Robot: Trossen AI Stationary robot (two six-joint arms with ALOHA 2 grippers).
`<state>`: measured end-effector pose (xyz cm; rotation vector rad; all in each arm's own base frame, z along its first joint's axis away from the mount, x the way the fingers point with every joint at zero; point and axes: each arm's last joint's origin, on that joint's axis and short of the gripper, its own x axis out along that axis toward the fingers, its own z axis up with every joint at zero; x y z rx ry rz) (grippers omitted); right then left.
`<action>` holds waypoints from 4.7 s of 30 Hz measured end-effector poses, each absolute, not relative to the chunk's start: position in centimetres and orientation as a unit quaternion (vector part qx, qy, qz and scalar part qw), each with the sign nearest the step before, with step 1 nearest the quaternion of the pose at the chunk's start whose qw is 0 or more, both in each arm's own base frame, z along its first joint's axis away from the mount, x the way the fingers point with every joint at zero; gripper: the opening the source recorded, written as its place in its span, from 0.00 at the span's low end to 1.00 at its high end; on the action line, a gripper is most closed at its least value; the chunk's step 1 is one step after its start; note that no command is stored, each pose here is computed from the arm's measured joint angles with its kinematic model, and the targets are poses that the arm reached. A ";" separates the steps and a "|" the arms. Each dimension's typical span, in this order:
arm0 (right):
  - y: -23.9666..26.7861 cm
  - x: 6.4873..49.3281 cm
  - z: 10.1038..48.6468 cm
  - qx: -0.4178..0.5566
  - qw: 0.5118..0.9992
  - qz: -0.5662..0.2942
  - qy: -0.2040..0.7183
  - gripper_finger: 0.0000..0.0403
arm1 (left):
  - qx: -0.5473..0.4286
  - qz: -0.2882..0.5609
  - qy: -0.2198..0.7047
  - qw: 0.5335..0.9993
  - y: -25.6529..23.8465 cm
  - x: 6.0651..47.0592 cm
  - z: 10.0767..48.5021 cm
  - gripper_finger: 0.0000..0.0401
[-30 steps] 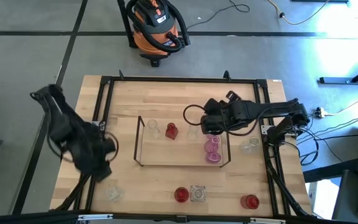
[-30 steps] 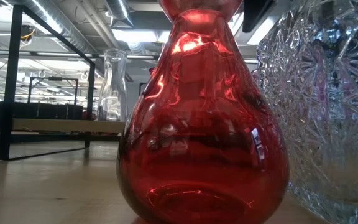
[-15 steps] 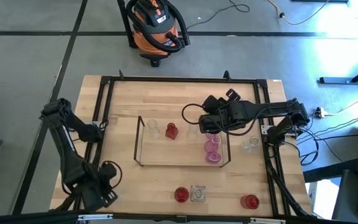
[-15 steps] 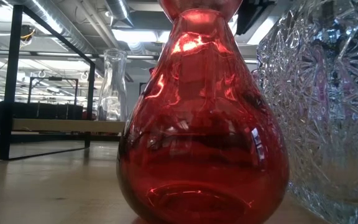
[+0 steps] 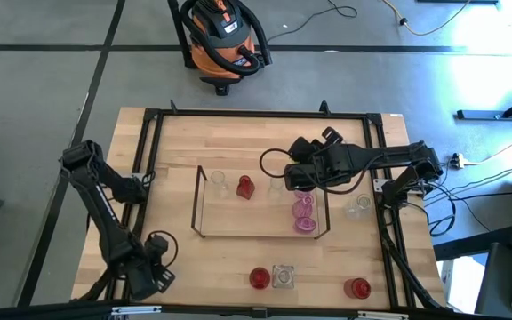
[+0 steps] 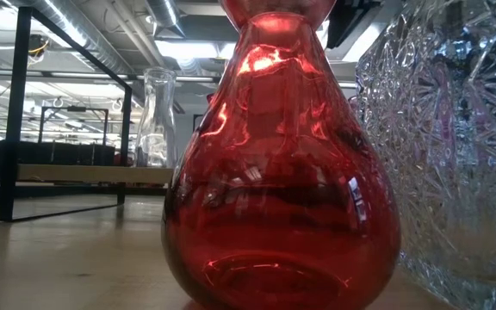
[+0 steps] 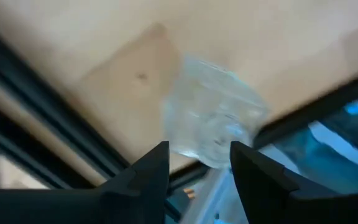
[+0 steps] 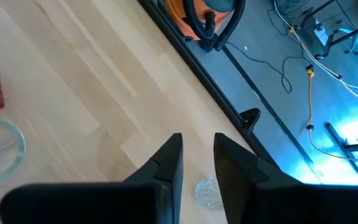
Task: Sort vases onto shelf
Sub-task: Put the transparent flower vase on the shelf aligned with the other transparent flower vase
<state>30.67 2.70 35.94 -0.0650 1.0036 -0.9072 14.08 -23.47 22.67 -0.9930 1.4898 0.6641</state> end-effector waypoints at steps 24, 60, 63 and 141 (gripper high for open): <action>2.5 30.8 36.0 -0.032 0.782 -0.417 0.462 0.18 | -0.423 0.241 0.658 0.575 -23.2 13.8 20.7 0.36; 2.3 31.2 36.1 -0.024 0.788 -0.421 0.448 0.18 | -0.374 0.168 0.465 0.785 -8.4 15.4 42.1 0.03; 2.3 31.1 36.1 -0.024 0.788 -0.421 0.448 0.18 | -0.338 0.151 0.478 0.797 -7.1 17.2 42.6 0.03; 2.3 30.3 35.9 -0.020 0.769 -0.427 0.476 0.18 | -0.206 0.084 0.710 0.668 -1.2 32.0 26.5 0.08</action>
